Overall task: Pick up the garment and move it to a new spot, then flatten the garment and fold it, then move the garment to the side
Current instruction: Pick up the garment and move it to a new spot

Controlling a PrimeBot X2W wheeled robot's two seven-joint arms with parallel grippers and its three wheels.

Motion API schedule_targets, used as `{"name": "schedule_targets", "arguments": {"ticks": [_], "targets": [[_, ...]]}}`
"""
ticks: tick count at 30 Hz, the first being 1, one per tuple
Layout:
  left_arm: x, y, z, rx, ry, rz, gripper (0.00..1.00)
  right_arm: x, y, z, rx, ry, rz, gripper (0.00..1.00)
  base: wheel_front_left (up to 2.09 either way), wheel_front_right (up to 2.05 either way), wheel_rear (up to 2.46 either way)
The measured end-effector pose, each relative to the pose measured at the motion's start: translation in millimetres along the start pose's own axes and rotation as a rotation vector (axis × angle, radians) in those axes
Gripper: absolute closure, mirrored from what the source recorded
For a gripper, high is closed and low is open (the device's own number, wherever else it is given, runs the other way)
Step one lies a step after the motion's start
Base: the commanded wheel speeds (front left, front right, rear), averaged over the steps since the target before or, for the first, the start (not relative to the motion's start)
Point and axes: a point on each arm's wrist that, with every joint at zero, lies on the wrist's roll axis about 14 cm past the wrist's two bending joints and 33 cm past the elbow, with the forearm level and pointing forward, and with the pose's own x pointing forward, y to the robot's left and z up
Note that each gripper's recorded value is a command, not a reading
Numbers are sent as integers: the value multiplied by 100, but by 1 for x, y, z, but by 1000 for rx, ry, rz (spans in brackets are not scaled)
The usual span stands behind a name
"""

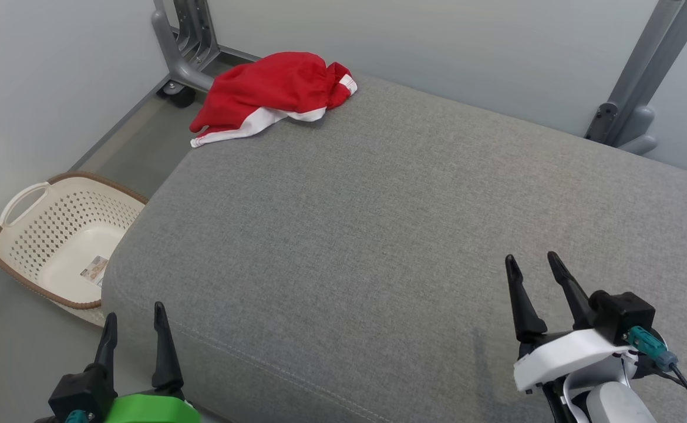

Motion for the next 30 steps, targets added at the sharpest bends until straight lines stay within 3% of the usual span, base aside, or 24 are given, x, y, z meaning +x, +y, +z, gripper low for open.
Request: {"name": "schedule_targets", "arguments": {"ticks": [6, 11, 21, 30], "targets": [[1, -6, -4, -4, 11, -28, 0, -10, -15, -2, -5, 3, -49, 0, 0, 0, 0], [27, -13, 21, 70, -54, -91, 0, -12, -27, -1, -11, -1, -79, 0, 0, 0, 0], [120, -61, 119, 260, -253, -264, 0, -4, -51, 9, -40, -30, -121, 0, 0, 0, 0], [221, -116, 143, 416, -200, -349, 0, 1, -97, 9, -63, -38, -217, 0, 0, 0, 0]]}}
